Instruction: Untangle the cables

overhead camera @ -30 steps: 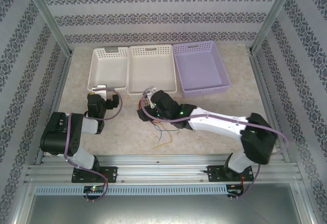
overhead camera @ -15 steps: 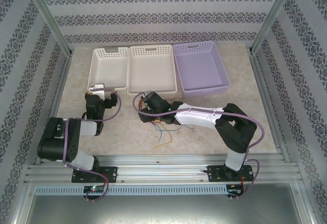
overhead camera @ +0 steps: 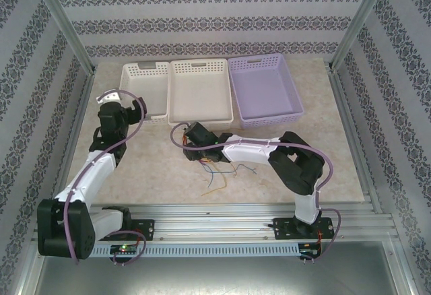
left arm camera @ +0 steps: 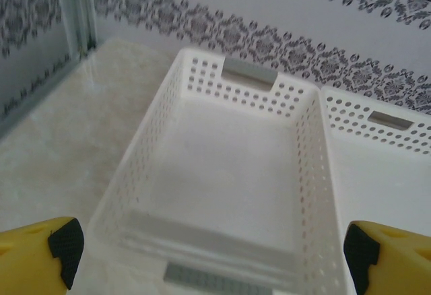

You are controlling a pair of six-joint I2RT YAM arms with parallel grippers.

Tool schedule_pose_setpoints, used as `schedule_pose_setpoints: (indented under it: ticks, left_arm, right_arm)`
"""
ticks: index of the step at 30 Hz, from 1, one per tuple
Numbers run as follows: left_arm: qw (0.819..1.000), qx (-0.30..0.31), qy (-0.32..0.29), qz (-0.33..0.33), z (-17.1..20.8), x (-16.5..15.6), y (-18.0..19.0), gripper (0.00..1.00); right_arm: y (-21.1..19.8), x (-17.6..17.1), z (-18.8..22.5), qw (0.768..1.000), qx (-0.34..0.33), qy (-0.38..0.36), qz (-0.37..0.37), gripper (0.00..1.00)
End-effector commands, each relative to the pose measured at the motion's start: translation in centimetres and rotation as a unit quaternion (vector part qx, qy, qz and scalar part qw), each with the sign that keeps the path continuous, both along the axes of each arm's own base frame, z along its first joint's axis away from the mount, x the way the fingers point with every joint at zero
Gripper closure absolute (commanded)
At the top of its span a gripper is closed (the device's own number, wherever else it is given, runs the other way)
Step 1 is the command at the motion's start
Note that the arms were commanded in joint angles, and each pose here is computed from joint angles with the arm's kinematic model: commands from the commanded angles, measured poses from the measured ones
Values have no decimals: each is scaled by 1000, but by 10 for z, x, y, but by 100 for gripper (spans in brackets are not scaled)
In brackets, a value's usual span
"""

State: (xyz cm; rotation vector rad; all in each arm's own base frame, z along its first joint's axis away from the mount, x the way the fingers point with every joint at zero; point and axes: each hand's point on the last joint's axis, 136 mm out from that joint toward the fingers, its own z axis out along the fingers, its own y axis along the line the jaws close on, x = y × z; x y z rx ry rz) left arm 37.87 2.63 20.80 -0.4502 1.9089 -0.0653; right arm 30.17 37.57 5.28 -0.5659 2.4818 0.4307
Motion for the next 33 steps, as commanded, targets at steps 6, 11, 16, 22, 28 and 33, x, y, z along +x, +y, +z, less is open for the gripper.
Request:
schedule_pose_setpoints:
  ticks: [6, 11, 16, 22, 28, 33]
  left_arm:
    - [969, -210, 109, -68, -30, -41, -54, 0]
    - [956, -274, 51, -91, -26, -82, -68, 0]
    - [939, -323, 46, -107, -43, -112, -81, 0]
    - [926, -346, 79, -131, -64, -124, -96, 0]
    - [919, -348, 90, -165, -76, -123, -117, 0]
    - [918, -324, 96, -206, -82, -121, -146, 0]
  right_arm:
    - [3, 6, 1, 1000, 12, 2, 1, 72]
    - [5, 3, -3, 999, 27, 14, 11, 71]
    - [11, 3, 1, 999, 39, 14, 22, 82]
    - [16, 0, 15, 998, 56, 12, 35, 97]
    - [19, -4, 44, 995, 88, -3, 52, 100]
    - [23, -11, 66, 991, 113, -8, 72, 100]
